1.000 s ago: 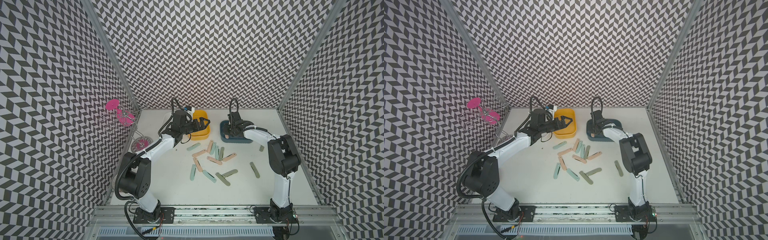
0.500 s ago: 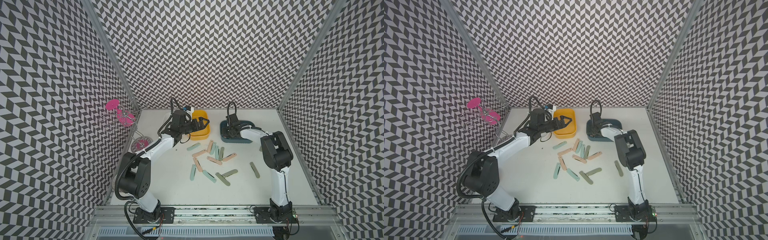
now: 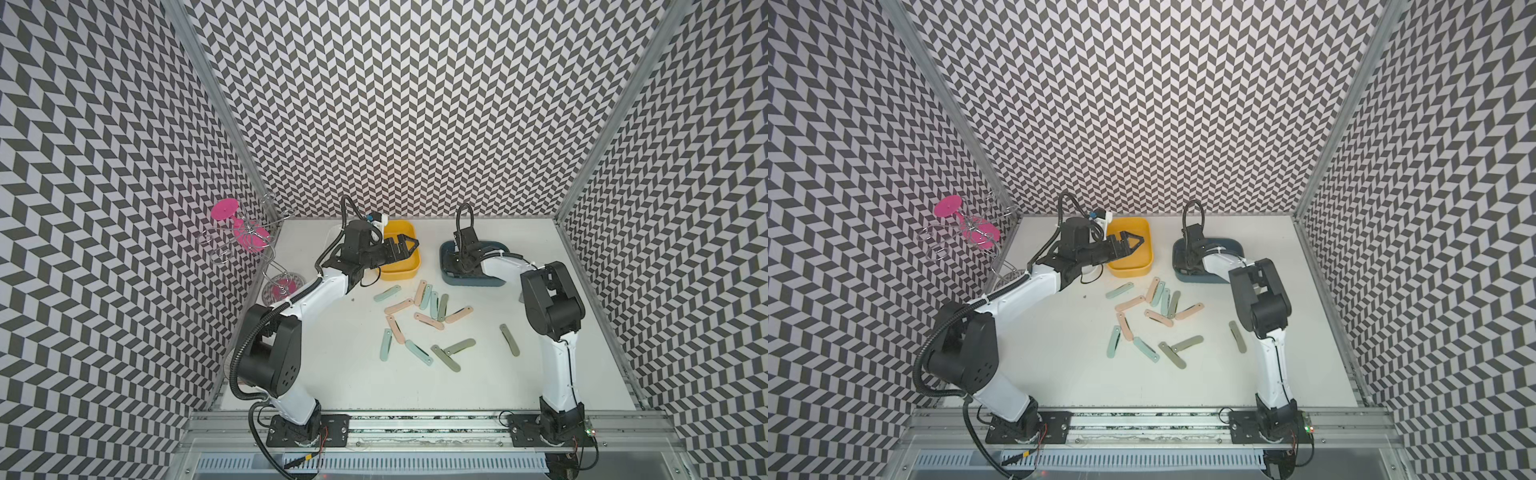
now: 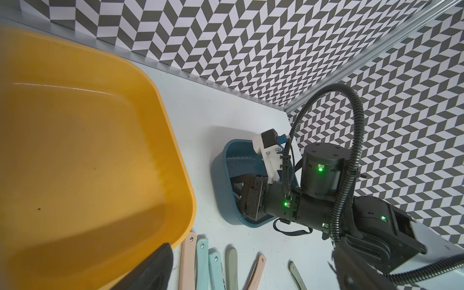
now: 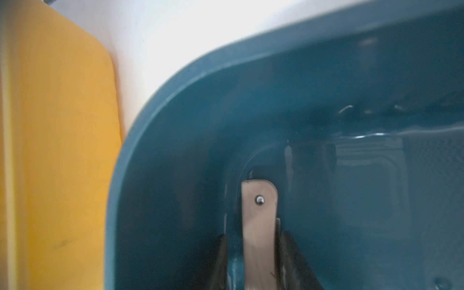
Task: Place the fruit knives into the storage box by color
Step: Place the fruit knife in the storage box.
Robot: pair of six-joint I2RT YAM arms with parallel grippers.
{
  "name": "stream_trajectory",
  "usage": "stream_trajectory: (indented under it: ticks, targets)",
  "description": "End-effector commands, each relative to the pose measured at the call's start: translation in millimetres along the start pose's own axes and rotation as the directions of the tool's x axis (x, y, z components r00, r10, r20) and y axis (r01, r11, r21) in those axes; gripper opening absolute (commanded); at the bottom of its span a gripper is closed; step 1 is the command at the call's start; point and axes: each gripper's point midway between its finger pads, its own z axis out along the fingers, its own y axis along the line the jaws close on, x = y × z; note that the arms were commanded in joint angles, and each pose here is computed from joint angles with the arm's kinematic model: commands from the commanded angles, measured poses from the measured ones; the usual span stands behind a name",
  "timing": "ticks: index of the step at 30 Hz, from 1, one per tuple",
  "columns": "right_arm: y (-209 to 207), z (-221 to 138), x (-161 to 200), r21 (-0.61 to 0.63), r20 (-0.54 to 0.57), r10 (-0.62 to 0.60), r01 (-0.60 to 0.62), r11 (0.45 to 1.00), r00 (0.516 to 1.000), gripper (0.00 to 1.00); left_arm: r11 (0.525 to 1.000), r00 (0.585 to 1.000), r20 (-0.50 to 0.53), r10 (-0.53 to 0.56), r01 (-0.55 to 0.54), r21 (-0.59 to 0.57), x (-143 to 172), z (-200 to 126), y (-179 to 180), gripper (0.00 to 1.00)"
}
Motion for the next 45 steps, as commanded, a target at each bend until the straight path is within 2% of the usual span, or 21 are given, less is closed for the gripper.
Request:
stream_trajectory:
  ticks: [1, 6, 12, 17, 20, 24, 28, 33, 45]
  targets:
    - [19, -31, -39, -0.089, 0.097, 0.004, 0.005, 0.996, 0.995, 0.41, 1.0, 1.0, 0.016, 0.013, -0.013, 0.015, -9, -8, -14, 1.0]
    - [36, -67, -57, -0.169, 0.151, -0.002, 0.027, 0.985, 0.989, 0.52, 1.0, 1.0, 0.011, 0.012, -0.012, -0.005, -5, -14, -14, 1.0]
    - [53, -112, -57, -0.26, 0.185, 0.008, 0.041, 0.965, 0.983, 0.58, 1.0, 1.0, 0.018, 0.017, -0.016, -0.024, 2, -26, -16, 1.0]
    - [37, -128, -55, -0.209, 0.226, 0.021, 0.027, 0.977, 0.974, 0.67, 0.999, 0.999, 0.043, 0.028, -0.026, -0.042, 4, -41, -17, 1.0]
    - [27, -118, -53, -0.226, 0.192, 0.043, 0.002, 0.974, 0.981, 0.74, 0.998, 0.999, 0.039, 0.028, -0.026, -0.058, 10, -44, -12, 1.0]
    - [19, -88, -41, -0.235, 0.072, 0.048, -0.03, 0.972, 0.996, 0.75, 0.998, 0.999, 0.026, 0.022, -0.021, -0.061, 16, -42, -8, 1.0]
    - [12, -59, -26, -0.235, 0.011, 0.055, -0.05, 0.971, 0.998, 0.75, 0.998, 1.0, 0.017, 0.026, -0.025, -0.058, 17, -38, -6, 1.0]
    - [5, -37, -14, -0.23, -0.033, 0.075, -0.081, 0.97, 0.997, 0.75, 0.998, 1.0, 0.005, 0.03, -0.03, -0.046, 20, -35, -8, 1.0]
    - [8, -16, -4, -0.27, -0.087, 0.117, -0.136, 0.953, 0.989, 0.75, 0.998, 0.999, -0.017, 0.047, -0.047, -0.031, 27, -34, -6, 1.0]
